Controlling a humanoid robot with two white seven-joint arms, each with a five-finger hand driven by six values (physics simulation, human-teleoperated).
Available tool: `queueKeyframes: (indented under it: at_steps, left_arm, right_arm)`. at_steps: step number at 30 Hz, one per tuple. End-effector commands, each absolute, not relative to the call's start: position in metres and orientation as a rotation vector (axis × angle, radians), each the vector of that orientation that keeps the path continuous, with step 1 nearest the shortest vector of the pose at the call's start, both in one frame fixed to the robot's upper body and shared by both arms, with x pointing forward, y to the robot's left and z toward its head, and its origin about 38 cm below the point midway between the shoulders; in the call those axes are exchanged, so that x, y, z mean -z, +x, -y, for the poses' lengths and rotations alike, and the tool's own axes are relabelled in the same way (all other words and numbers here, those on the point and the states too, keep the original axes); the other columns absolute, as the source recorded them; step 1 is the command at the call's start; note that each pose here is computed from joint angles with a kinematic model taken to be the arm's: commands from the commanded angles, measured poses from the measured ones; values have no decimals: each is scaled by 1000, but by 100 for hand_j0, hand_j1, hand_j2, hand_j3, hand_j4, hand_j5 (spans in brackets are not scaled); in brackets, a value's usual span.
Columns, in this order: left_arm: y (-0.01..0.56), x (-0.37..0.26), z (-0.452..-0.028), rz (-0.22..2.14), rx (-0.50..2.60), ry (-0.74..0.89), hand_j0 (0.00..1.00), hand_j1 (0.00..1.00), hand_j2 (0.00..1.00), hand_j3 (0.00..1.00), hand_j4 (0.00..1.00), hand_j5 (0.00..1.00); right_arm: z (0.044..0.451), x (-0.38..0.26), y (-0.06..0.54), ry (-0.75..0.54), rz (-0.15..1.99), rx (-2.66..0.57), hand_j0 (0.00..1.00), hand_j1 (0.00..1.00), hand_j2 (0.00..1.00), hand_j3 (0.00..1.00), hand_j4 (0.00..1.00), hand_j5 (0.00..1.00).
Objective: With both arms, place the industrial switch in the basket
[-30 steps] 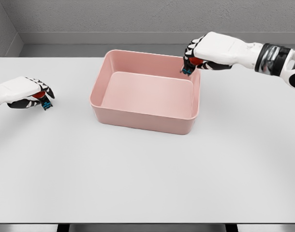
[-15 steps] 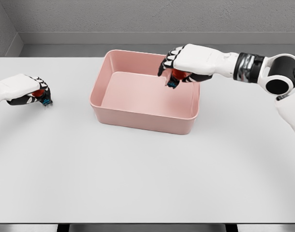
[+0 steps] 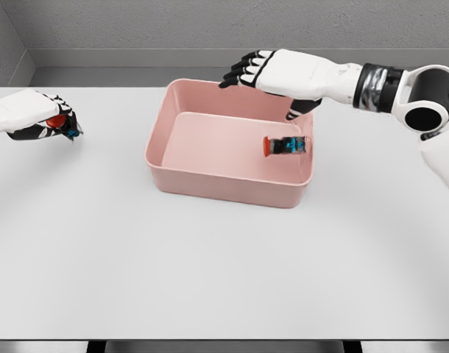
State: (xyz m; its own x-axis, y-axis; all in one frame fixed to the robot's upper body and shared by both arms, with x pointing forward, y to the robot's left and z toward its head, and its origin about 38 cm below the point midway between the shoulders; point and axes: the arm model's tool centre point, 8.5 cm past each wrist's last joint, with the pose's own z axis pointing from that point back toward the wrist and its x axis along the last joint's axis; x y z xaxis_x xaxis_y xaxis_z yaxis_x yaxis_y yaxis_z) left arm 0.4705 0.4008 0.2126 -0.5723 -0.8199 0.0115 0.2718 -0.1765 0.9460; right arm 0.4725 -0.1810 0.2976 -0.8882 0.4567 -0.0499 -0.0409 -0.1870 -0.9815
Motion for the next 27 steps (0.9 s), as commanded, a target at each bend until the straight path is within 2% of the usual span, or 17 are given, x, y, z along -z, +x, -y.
queueKeyframes:
  at_steps: [1,6,11,14,20,23,27]
  left_arm:
    - [471,-214,-400,1330,1833,676,46,46,46,46,46,46]
    - [472,-227,-391,1383,1833,680,46,46,46,46,46,46]
    - [470,-239,-379,1446,1841,674,46,46,46,46,46,46]
    - [471,-247,-369,1480,1854,675,46,46,46,46,46,46]
    - [470,-263,-353,1541,1878,682,46,46,46,46,46,46]
    - [474,-264,-333,1595,1882,658,45,45,45,45,45,45]
    - [479,-266,-308,1644,1891,620,45,45,45,45,45,45]
  right_arm:
    - [177,-301,470,-479,1774,-2142,100,100,100,100,100,100]
    - [185,-306,471,-505,1769,-2130,100,100,100,100,100,100]
    - [264,-333,475,-687,1730,-1969,100,100,100,100,100,100]
    - [302,-307,476,-674,1627,-1908,100,100,100,100,100,100]
    - [347,-259,461,-623,1476,-1864,100,100,100,100,100,100]
    - [363,-251,454,-627,1449,-1836,100,100,100,100,100,100]
    - [364,-250,452,-625,1443,-1841,100,100,100,100,100,100]
